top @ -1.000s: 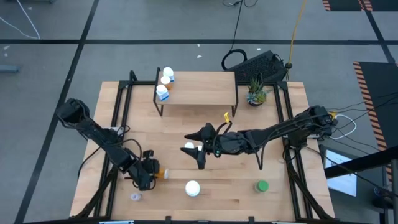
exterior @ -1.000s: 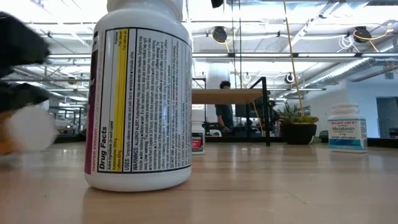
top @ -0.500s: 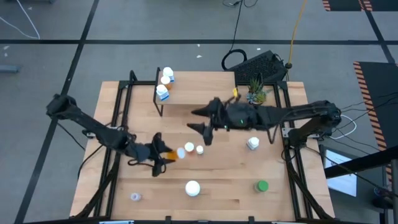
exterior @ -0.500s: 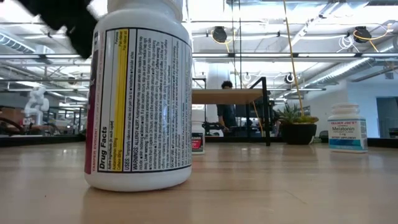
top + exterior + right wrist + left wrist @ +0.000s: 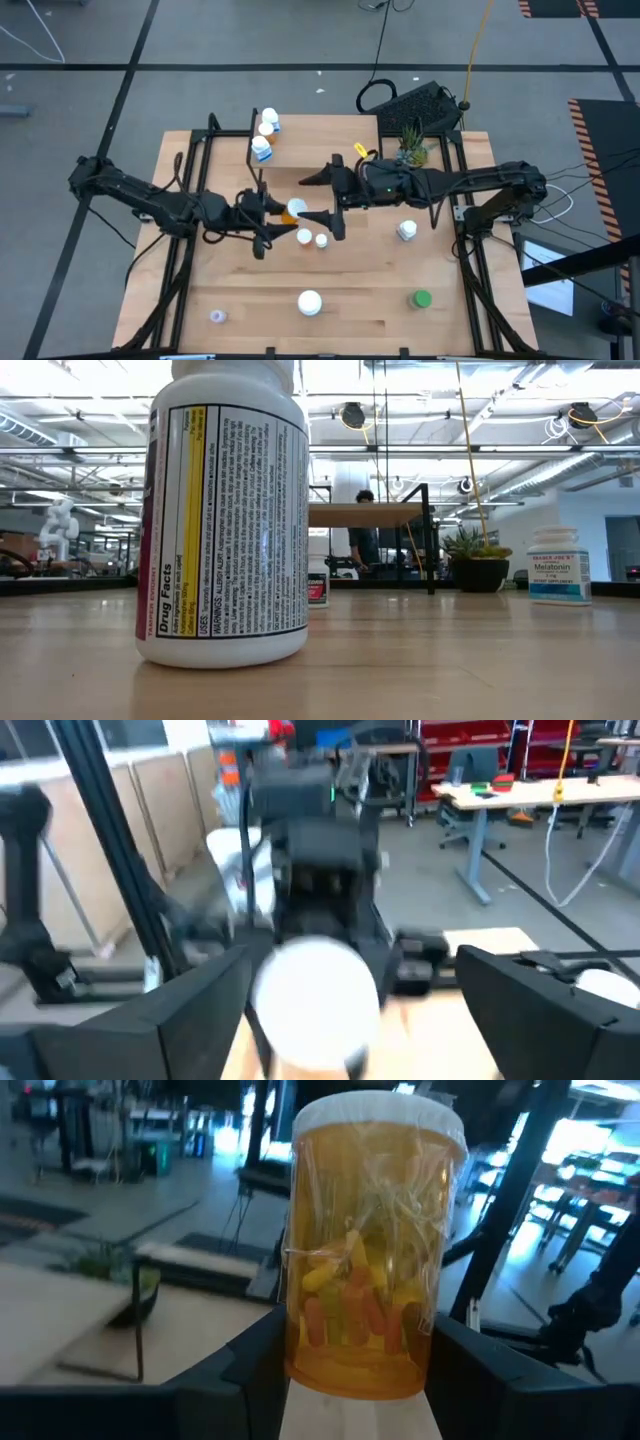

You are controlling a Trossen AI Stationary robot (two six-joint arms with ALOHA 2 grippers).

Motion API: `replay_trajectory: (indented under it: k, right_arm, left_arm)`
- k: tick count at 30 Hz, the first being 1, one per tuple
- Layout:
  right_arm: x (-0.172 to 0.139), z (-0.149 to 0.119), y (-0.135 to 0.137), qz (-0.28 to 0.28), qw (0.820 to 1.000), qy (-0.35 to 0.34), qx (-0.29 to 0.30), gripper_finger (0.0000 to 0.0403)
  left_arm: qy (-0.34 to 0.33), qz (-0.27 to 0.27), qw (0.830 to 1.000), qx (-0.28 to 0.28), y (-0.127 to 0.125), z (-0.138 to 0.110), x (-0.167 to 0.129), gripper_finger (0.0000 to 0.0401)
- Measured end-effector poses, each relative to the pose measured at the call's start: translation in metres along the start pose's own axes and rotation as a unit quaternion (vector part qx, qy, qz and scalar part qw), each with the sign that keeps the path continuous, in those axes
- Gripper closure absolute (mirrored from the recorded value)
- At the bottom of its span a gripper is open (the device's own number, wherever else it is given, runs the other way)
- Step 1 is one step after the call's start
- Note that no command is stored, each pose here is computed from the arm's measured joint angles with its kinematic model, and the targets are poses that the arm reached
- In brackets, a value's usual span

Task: Pick and place medicine bottles onto shelf by color
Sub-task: Put the bottom left orange pill bottle on the shelf

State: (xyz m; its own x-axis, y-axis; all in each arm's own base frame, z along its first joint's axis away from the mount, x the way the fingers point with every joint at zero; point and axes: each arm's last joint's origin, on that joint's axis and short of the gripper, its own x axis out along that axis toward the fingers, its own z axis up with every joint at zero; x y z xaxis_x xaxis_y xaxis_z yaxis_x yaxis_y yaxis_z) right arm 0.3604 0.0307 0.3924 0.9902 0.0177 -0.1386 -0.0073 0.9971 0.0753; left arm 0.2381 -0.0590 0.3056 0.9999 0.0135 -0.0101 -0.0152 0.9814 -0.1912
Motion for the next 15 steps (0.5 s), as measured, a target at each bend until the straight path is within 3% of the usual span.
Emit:
replay_trajectory:
  k: [10, 15]
  right_arm:
    - [0.009, -0.007, -0.018, 0.117, 0.991, 0.029, 0.062, 0.0051]
    - [0.013, -0.008, -0.026, 0.106, 0.993, 0.027, 0.052, 0.0070]
  left_arm:
    - [-0.013, -0.010, 1.000, 0.010, 0.019, 0.006, 0.005, 0.0218]
    - [-0.019, -0.002, 1.000, 0.005, 0.025, 0.009, 0.006, 0.0211]
